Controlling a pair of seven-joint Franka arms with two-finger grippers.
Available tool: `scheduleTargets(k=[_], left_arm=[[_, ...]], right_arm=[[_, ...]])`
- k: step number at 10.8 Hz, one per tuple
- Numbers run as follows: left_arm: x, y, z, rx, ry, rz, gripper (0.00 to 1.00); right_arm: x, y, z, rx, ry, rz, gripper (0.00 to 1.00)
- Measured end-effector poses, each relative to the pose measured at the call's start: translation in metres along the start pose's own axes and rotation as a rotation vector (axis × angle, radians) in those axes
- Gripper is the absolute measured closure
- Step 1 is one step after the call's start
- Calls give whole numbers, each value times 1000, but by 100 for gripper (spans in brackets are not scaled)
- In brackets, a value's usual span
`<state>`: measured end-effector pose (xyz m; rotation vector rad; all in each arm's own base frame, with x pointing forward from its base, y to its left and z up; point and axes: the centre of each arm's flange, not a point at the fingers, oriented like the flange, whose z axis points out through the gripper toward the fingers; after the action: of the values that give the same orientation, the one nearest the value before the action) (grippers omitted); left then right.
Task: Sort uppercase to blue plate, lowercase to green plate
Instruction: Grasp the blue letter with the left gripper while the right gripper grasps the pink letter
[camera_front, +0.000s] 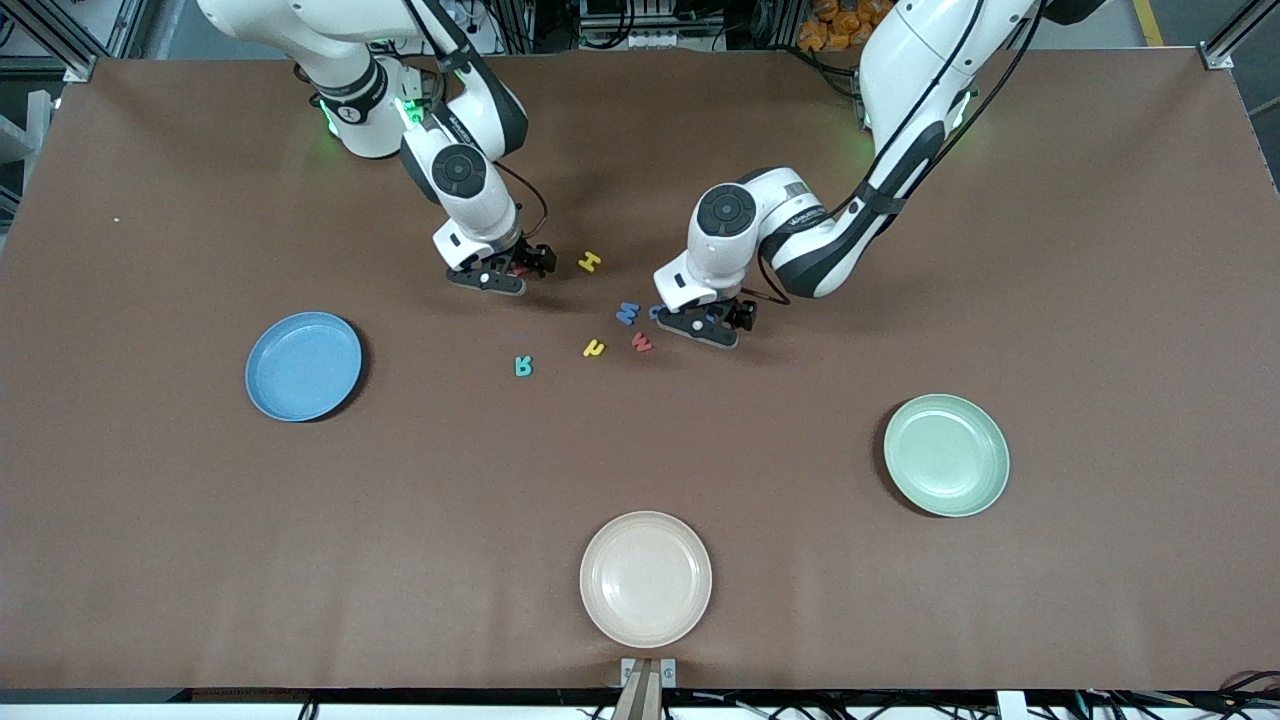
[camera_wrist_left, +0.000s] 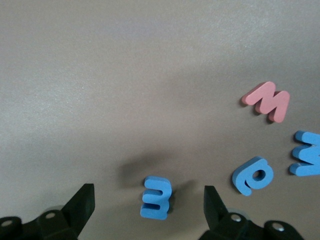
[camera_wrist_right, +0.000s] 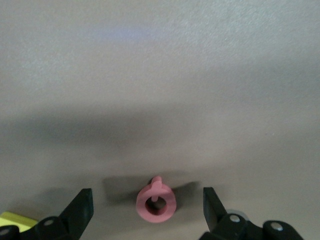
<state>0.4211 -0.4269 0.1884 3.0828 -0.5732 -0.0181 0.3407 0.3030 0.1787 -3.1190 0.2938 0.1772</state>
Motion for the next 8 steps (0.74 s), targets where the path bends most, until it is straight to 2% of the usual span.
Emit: scheduleTargets(k=[1, 7, 8], left_arm=[[-2, 0, 2, -2, 0, -2, 4], [-8, -9, 11, -25, 10, -19, 12], [-9, -7, 11, -25, 10, -15, 13]], right_arm=[[-4, -3, 0, 4, -3, -6, 11], [-13, 3, 8, 23, 18, -72, 13], [-12, 4, 8, 22, 17, -75, 17]])
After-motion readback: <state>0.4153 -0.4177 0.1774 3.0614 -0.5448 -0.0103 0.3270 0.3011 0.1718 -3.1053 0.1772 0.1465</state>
